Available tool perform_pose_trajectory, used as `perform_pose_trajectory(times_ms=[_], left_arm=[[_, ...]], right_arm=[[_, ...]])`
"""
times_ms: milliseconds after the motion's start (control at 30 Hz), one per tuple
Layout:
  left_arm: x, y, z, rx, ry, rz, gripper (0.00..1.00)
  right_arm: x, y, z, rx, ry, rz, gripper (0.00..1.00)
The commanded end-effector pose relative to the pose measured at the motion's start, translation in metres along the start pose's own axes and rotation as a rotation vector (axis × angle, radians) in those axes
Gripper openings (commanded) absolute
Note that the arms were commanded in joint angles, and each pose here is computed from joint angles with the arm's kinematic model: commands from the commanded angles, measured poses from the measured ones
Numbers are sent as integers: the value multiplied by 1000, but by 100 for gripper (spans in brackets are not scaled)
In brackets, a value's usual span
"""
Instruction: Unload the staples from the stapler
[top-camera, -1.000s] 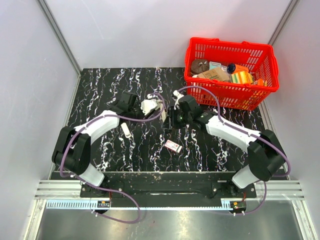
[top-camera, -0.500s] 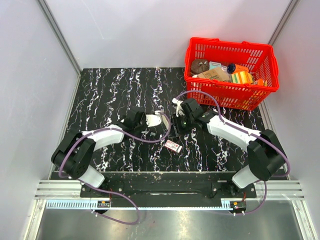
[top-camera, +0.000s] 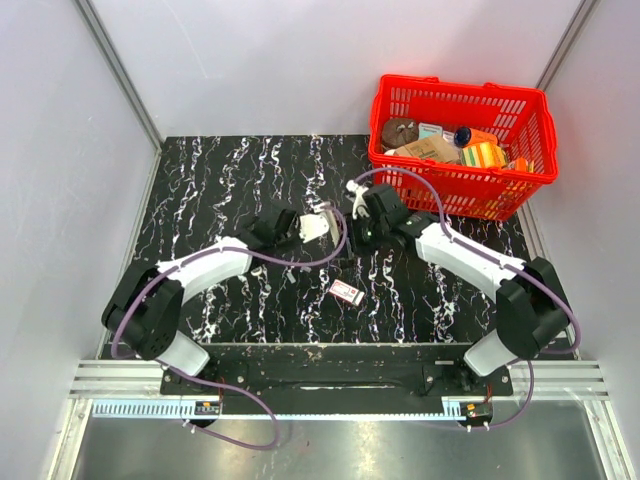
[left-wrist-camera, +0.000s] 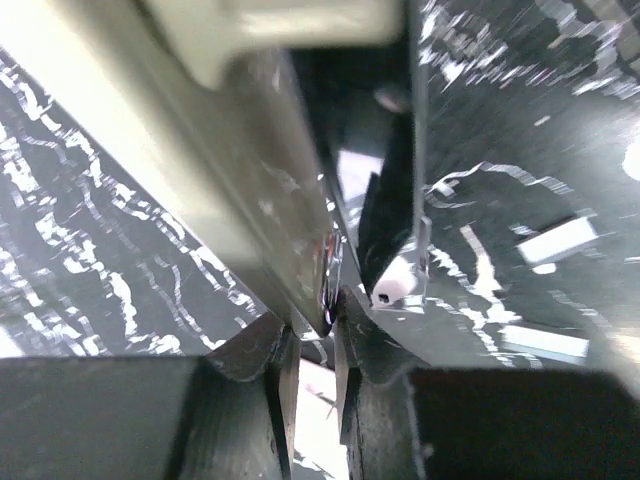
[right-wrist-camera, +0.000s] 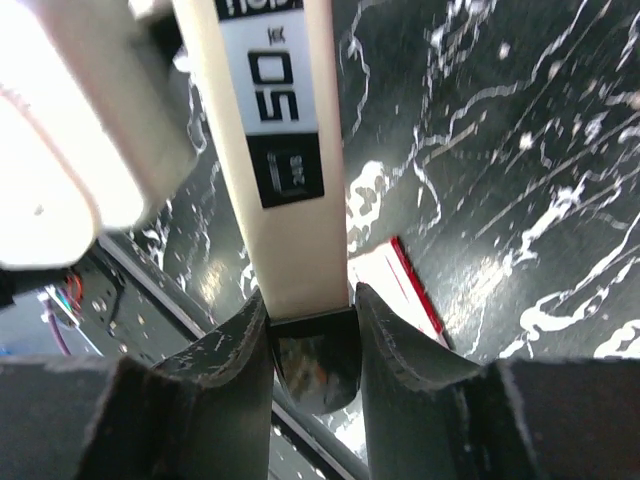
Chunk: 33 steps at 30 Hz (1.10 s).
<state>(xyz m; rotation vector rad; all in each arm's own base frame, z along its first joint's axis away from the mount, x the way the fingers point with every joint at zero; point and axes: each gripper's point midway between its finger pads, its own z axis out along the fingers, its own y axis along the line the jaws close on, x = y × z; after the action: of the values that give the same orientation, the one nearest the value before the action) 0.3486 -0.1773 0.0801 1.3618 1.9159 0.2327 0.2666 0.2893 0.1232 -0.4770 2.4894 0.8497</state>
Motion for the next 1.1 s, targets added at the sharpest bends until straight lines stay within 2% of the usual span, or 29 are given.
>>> perform_pose_trajectory(times_ms=[0, 167, 267, 300, 433, 567, 600, 733, 1067], left_arm=[[-67, -30, -52, 271, -198, -154, 17], [-98, -65, -97, 590, -276, -332, 19], [-112, -58, -114, 635, -331, -375, 23], [-114, -52, -117, 641, -342, -392, 29], [-105, -11, -120, 621, -352, -531, 62], [-84, 52, -128, 496, -375, -684, 67], [-76, 67, -130, 441, -373, -709, 81], [-48, 88, -137, 291, -330, -718, 83], [-15, 66, -144, 236, -271, -709, 82]], right_arm=[[-106, 2, -15, 56, -332, 93, 0], [-146, 16, -16, 24, -416, 129, 0], [-157, 17, -10, 22, -420, 136, 0], [-157, 18, -6, 20, -412, 133, 0], [-154, 6, 6, 78, -364, 105, 0], [-148, -20, 18, 201, -301, 59, 0], [-146, -27, 20, 230, -286, 52, 0], [-141, -46, 34, 312, -238, 25, 0], [-161, -58, 56, 365, -267, -50, 0]])
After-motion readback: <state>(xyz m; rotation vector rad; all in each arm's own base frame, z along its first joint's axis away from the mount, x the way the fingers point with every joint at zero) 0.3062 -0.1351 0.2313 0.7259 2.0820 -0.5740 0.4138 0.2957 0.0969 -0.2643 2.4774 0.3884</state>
